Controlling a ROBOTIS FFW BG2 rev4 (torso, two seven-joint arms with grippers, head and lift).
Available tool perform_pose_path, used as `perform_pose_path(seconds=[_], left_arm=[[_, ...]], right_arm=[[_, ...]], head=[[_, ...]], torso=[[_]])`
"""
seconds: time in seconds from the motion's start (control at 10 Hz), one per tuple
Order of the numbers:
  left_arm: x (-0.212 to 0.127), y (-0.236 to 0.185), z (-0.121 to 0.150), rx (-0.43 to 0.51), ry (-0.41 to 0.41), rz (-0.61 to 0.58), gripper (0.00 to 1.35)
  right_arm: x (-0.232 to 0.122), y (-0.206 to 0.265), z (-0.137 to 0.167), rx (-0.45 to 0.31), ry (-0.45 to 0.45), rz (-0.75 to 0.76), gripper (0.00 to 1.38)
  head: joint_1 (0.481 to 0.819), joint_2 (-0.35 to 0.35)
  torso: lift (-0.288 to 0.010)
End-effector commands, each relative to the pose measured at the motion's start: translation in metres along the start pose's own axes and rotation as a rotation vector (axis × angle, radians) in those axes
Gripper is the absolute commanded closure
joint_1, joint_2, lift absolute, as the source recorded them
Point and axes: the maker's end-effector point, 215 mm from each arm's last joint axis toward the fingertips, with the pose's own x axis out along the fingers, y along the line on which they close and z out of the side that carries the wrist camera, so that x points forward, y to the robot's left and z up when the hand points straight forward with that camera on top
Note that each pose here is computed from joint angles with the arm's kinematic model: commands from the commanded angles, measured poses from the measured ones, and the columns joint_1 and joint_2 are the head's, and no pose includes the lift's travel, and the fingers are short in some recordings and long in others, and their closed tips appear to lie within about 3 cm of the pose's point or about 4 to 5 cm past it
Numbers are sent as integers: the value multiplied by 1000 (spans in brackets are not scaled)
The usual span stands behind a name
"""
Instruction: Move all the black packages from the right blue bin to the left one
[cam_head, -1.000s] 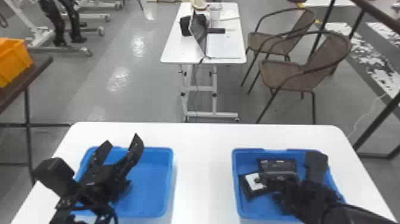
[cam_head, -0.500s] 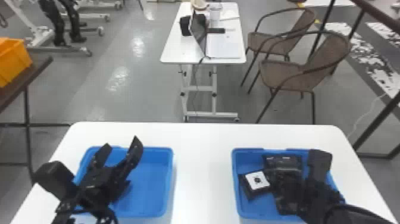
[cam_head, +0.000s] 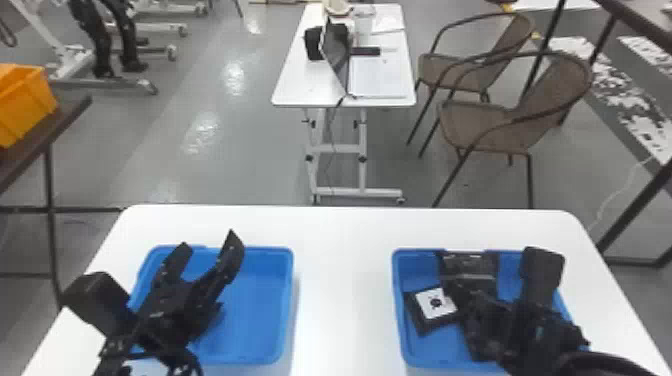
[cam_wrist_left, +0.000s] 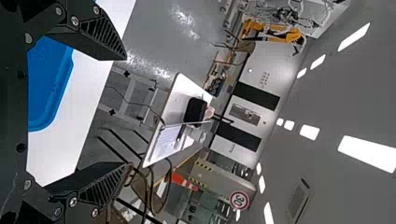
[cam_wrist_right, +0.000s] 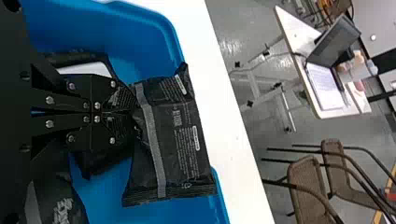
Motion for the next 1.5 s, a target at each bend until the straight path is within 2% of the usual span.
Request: perform_pose_path(seconds=[0.0,0.2,0.4,0.5,0.6,0.8,1.0,1.4], left_arm=[[0,4,4,-8,-8,6,229],[3,9,10,-36,-10,8,229],[13,3,10,-100,26,-35,229],[18,-1,13,-113,35,-55,229],[20,-4,15,-118,36,-65,229],[26,-14,17,-131,37,-80,229],[36,-37,22,-140,47,-130,229],[48,-84,8,-175,135,-240,229]], right_arm=[[-16,27,-4,-52,4,62,1162],[-21,50,25,-264,-14,185,1162],[-14,73,60,-405,-42,274,1162],[-7,95,70,-473,-49,365,1161],[0,120,72,-510,-44,448,1161],[8,188,75,-557,-57,631,1162],[7,247,68,-557,-57,789,1161],[-10,310,43,-502,-16,983,1162]], head=[[695,63],[695,121],[695,141],[695,137],[695,146],[695,173],[695,226],[695,276]], torso=[[-40],[-40],[-40],[-40],[-40],[-40],[-40],[-40]])
